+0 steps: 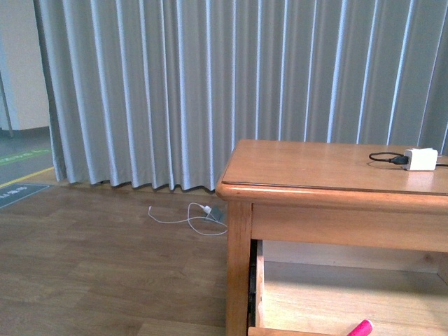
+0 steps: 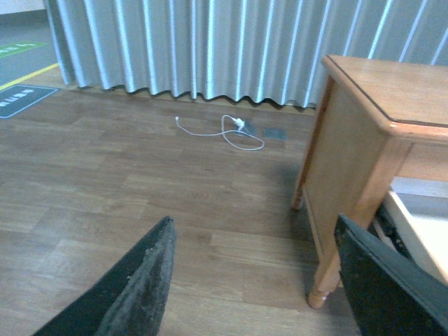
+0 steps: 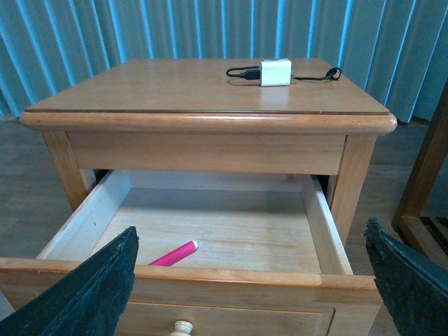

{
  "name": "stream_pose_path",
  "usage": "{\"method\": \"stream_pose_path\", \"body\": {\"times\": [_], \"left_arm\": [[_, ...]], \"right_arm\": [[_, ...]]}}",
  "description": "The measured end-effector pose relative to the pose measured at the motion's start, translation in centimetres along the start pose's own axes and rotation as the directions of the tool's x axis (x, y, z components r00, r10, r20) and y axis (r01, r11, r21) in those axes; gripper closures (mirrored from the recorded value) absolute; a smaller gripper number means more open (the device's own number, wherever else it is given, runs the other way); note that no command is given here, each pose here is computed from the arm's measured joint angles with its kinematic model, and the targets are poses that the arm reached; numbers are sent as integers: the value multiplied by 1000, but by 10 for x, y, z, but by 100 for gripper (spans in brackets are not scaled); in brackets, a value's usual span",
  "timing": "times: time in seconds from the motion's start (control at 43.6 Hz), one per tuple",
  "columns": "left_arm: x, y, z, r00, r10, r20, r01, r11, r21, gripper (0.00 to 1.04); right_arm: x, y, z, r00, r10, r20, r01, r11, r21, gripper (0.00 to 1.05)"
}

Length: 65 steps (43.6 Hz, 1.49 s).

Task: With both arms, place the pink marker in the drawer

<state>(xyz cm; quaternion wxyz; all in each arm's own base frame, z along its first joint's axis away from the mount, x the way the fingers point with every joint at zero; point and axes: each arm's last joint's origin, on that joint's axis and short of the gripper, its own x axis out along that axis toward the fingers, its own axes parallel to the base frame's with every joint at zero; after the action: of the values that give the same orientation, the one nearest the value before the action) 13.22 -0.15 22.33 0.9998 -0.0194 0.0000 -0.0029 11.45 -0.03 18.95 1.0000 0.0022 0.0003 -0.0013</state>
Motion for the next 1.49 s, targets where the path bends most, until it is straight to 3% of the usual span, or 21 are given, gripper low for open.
{"method": "stream_pose_path", "body": {"times": [0.275,0.963,1.445,1.49], "left_arm": [[-12,2,-29,1000,5,0,-5,1000,28,101],[-31,3,-53,1000,2,-7,-2,999,32,101],[-36,3,-52,1000,2,19,-3,999,34,101],[-36,3,-52,1000,2,19,-3,999,34,92]], "right_arm": [[0,0,0,1000,1,0,-1,1000,0,9],[0,0,0,1000,1,0,-1,1000,0,9],[0,0,0,1000,1,-1,-1,1000,0,9],[0,0,-1,999,36,-31,-36,999,-8,9]]}}
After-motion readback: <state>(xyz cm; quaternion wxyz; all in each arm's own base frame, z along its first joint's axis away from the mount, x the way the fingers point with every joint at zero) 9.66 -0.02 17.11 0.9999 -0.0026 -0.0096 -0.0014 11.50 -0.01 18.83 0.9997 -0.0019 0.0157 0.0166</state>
